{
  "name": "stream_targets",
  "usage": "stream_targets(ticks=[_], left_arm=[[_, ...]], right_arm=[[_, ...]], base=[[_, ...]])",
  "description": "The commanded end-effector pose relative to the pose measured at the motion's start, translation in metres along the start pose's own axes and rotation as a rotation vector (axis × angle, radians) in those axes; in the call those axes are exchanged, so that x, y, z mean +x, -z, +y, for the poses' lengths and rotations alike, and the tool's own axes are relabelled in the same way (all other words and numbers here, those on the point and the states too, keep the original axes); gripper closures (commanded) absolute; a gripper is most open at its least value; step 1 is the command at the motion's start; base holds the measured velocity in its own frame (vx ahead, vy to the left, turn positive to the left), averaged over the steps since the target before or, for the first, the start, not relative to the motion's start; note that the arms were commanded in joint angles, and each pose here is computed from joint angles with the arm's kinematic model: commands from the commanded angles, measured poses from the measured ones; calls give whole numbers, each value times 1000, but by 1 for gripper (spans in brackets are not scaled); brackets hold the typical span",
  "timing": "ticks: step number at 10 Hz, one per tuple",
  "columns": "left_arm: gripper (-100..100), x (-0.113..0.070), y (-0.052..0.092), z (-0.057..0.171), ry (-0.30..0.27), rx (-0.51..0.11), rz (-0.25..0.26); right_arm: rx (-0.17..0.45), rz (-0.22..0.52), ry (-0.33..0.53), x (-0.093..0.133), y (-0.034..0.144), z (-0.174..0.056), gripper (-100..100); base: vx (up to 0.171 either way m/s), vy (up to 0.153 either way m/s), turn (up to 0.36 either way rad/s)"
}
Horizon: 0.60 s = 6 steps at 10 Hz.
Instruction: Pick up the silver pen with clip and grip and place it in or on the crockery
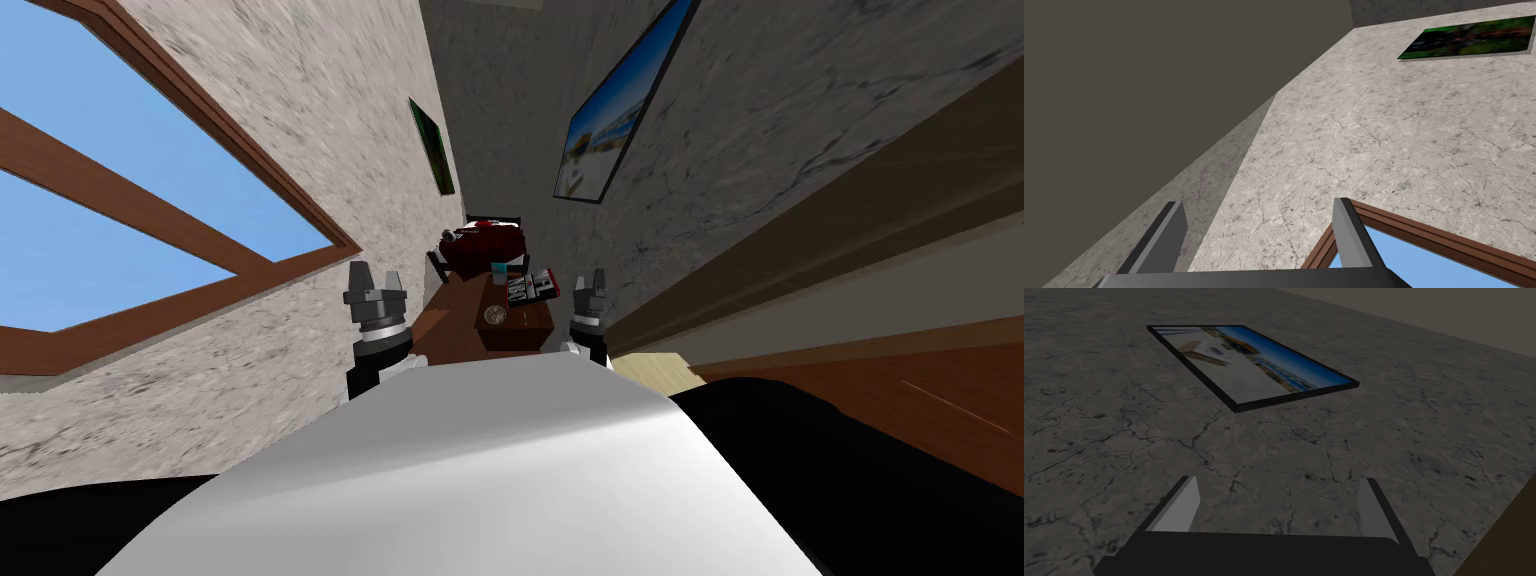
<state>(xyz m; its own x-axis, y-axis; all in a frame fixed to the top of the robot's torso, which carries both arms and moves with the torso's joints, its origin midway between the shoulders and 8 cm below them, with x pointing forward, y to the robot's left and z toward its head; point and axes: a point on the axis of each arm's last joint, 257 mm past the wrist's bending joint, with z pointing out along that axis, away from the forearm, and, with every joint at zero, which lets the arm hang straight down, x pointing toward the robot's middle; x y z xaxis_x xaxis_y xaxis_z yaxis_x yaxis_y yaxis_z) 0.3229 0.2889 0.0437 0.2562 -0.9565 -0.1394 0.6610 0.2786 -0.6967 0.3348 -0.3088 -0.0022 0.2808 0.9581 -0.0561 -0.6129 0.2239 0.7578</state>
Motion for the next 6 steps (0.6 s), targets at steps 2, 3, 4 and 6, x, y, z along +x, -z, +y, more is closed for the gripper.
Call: stream_targets(ticks=[2, 3, 4, 6], left_arm=[[0, 0, 0, 0, 0, 0, 0], [0, 0, 0, 0, 0, 0, 0], [0, 0, 0, 0, 0, 0, 0], [0, 0, 0, 0, 0, 0, 0]], right_arm=[[78, 81, 34, 15, 3, -31, -100], [108, 105, 45, 20, 5, -43, -100], [143, 130, 58, 24, 8, -56, -100], [223, 182, 87, 34, 17, -88, -100]], base=[[-19, -6, 120], [-31, -9, 125], [-30, -10, 91], [-27, -9, 137]])
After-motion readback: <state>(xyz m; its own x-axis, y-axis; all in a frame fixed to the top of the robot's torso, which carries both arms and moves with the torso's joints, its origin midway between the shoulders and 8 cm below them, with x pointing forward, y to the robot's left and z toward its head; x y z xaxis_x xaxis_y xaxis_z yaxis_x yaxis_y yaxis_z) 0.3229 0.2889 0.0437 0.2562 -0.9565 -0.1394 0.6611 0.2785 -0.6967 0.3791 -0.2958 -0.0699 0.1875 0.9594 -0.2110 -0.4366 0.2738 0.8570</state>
